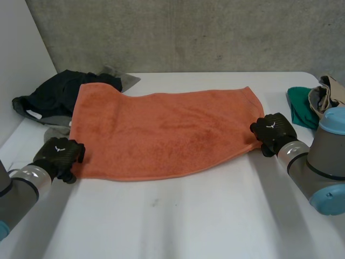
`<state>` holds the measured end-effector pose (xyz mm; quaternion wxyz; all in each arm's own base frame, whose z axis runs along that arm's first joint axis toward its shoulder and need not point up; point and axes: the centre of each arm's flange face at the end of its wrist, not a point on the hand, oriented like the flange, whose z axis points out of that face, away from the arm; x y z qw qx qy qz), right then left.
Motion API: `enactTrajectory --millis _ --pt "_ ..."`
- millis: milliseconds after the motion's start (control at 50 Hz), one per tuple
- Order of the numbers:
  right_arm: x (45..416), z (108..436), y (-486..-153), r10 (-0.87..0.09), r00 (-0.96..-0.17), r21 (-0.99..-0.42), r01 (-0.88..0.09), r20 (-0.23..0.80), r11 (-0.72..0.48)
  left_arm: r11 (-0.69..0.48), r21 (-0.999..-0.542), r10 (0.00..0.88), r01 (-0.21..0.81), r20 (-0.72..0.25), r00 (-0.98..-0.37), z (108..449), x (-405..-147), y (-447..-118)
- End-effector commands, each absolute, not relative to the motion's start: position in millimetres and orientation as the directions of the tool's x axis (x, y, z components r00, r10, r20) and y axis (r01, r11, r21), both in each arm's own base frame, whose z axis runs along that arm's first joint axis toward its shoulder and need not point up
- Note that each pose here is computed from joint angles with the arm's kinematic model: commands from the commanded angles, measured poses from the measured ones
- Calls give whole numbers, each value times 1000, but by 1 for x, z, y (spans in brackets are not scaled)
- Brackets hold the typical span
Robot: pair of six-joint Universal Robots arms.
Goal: Fold the laundry.
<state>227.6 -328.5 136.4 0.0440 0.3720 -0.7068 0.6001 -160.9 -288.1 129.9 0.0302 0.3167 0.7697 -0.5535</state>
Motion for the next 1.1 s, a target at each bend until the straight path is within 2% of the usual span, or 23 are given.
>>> enactTrajectory --millis 20,180,300,360,380,440,460,520,540,580,600,660,740,820,880,900,980,1100 --pt "227 136 -329 -473 -719 -815 -579 508 4 161 -823 468 545 -423 -776 121 -167 -299" --pt "226 136 -328 -468 -719 -812 -584 513 7 154 -830 468 536 -416 -779 119 -171 -309" --pt "222 151 -321 -469 -692 -784 -621 548 1 197 -826 443 529 -406 -799 136 -168 -293" --pt "215 166 -306 -502 -632 -723 -691 591 19 199 -836 421 511 -398 -815 165 -167 -274" --pt "209 171 -296 -539 -581 -670 -741 610 42 208 -838 415 505 -392 -821 177 -165 -264" --pt "197 173 -277 -621 -495 -571 -816 608 91 247 -827 421 504 -377 -825 188 -162 -246" --pt "188 175 -265 -675 -446 -507 -853 588 122 283 -811 439 513 -366 -821 192 -160 -234" --pt "175 180 -249 -748 -386 -422 -893 539 157 352 -771 465 531 -348 -814 195 -155 -220" --pt "172 183 -245 -763 -366 -401 -903 532 153 402 -738 481 542 -333 -811 194 -150 -213" --pt "171 186 -245 -760 -359 -397 -906 542 145 447 -705 503 550 -311 -807 192 -148 -208" --pt "172 187 -245 -755 -358 -402 -905 550 137 481 -673 530 562 -287 -798 189 -147 -202" --pt "173 188 -248 -740 -361 -411 -903 567 125 491 -651 564 579 -269 -781 187 -149 -201" --pt "176 177 -258 -732 -370 -420 -899 572 126 441 -669 575 598 -301 -761 182 -156 -218" --pt "185 171 -275 -698 -382 -449 -888 606 97 366 -713 552 598 -351 -756 178 -170 -243" --pt "193 168 -301 -623 -413 -488 -871 664 58 295 -753 498 588 -405 -767 178 -181 -273" --pt "198 169 -315 -573 -436 -508 -860 693 40 253 -775 455 579 -433 -778 180 -186 -291" --pt "209 168 -352 -437 -489 -552 -834 755 -22 152 -814 342 560 -489 -803 182 -197 -336" --pt "228 153 -397 -306 -507 -563 -816 806 -131 87 -825 287 559 -516 -807 167 -222 -380"
